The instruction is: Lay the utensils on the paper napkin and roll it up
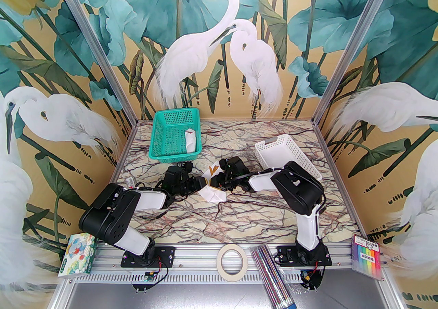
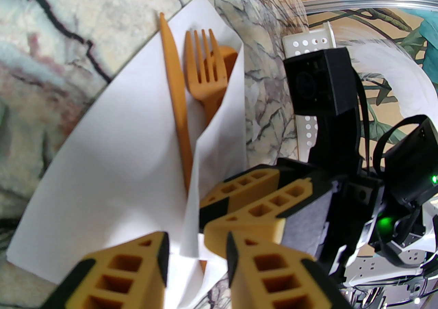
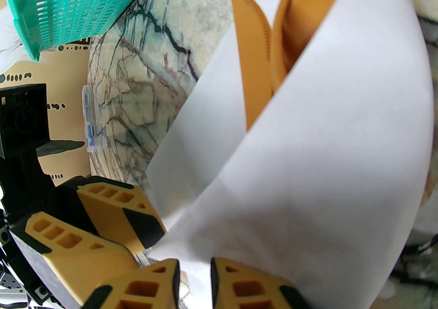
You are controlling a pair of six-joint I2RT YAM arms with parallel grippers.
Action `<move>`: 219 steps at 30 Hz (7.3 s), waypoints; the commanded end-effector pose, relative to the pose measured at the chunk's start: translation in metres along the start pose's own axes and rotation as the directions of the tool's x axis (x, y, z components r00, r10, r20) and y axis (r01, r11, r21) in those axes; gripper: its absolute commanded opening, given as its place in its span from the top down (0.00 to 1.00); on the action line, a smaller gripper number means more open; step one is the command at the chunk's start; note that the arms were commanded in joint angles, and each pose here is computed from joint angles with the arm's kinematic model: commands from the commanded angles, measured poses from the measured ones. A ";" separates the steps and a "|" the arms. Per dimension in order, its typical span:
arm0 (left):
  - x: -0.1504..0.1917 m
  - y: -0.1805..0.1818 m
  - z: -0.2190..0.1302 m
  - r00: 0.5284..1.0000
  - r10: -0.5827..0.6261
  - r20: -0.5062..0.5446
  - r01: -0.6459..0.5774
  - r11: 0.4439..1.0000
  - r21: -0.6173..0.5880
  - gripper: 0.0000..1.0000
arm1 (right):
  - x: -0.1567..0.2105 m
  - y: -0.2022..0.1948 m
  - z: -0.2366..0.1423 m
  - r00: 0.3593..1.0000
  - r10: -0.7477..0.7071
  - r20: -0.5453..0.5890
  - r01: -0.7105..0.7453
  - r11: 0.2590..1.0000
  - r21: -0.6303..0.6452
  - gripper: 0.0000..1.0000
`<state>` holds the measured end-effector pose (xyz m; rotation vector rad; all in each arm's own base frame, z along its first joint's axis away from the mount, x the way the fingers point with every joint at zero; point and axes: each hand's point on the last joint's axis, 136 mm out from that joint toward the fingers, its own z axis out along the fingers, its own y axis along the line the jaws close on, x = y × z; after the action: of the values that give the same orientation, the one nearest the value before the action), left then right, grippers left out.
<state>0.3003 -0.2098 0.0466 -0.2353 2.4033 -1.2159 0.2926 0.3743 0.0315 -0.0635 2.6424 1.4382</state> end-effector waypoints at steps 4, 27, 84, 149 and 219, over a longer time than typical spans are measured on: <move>-0.003 0.002 0.005 1.000 0.003 -0.010 -0.003 1.000 0.002 0.70 | 0.008 -0.018 0.007 0.999 0.029 -0.025 -0.027 0.998 0.051 0.75; -0.002 0.014 0.004 1.000 0.023 0.009 -0.023 0.999 -0.046 1.00 | -0.011 0.011 -0.023 0.997 -0.075 0.013 0.074 0.993 0.091 0.67; 0.015 0.049 0.003 0.998 -0.055 0.033 0.058 0.991 -0.121 1.00 | -0.019 -0.054 -0.018 0.928 -0.305 -0.216 0.362 0.594 0.718 0.22; 0.020 0.061 -0.003 0.998 -0.054 0.021 0.058 0.978 -0.198 1.00 | -0.043 -0.016 -0.044 0.920 -0.366 -0.140 0.365 0.672 0.644 0.32; 0.030 0.068 -0.007 0.995 -0.101 0.027 0.104 0.971 -0.215 1.00 | -0.031 0.030 -0.094 0.942 -0.334 -0.024 0.330 0.914 0.235 0.47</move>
<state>0.2967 -0.1931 0.0210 -0.3391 2.3970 -1.1233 0.3321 0.3016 0.1114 -0.4501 2.6070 0.8136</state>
